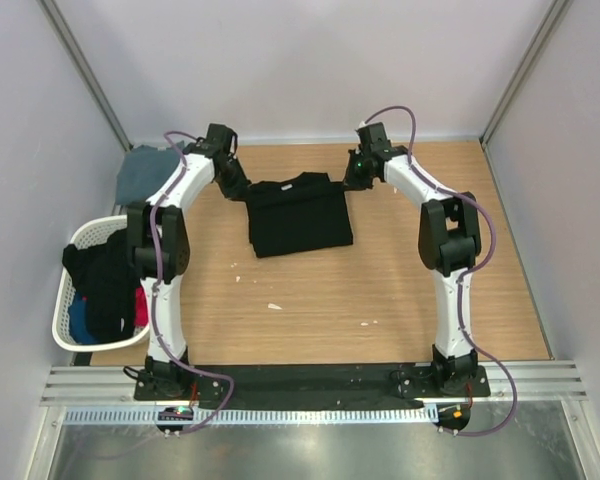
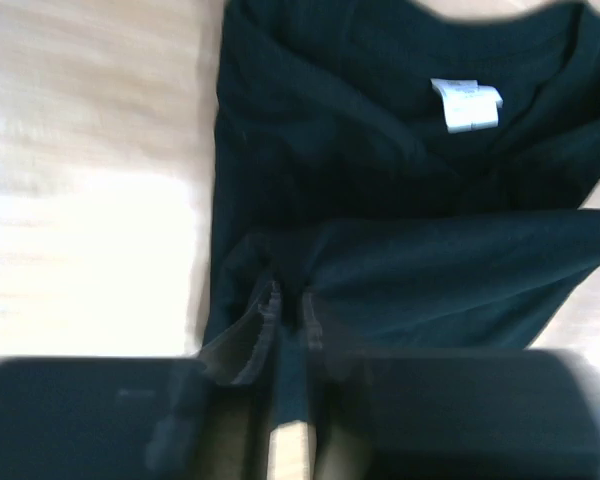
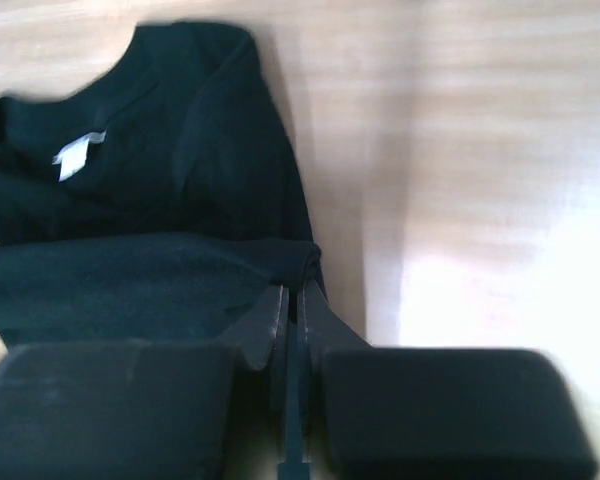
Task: Fold and stack the t-shirts
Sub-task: Fold the tshirt
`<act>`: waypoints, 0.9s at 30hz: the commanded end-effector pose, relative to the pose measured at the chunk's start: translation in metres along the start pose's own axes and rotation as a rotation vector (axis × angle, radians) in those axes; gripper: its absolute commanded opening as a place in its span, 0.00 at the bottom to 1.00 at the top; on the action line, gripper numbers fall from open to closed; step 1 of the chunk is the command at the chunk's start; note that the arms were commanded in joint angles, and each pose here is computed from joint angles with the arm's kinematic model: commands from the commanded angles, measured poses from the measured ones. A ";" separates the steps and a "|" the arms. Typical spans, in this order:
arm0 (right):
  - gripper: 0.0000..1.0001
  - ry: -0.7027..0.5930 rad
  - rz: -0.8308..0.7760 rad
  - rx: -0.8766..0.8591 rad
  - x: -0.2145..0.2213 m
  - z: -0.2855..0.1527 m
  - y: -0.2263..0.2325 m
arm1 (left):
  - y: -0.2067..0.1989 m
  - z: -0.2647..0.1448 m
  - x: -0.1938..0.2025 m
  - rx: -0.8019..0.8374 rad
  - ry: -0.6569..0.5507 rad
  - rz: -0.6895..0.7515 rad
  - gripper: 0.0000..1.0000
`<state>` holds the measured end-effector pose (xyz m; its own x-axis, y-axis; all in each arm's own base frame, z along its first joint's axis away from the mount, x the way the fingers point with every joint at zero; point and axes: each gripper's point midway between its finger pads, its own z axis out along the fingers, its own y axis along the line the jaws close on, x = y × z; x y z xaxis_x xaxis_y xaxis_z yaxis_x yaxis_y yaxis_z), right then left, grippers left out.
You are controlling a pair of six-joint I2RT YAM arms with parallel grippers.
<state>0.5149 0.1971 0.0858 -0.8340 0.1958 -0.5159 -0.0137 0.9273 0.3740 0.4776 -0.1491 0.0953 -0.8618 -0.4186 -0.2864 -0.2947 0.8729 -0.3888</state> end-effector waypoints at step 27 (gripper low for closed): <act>0.75 -0.277 -0.033 -0.182 -0.086 -0.039 0.044 | -0.073 -0.082 -0.054 -0.046 -0.449 0.215 0.83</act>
<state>0.5534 0.2097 0.1355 -0.7350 0.2302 -0.6378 -0.1376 0.8704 0.4727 0.4961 -0.2048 0.2047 -0.6964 -0.2525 -0.6718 -0.0499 0.9508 -0.3056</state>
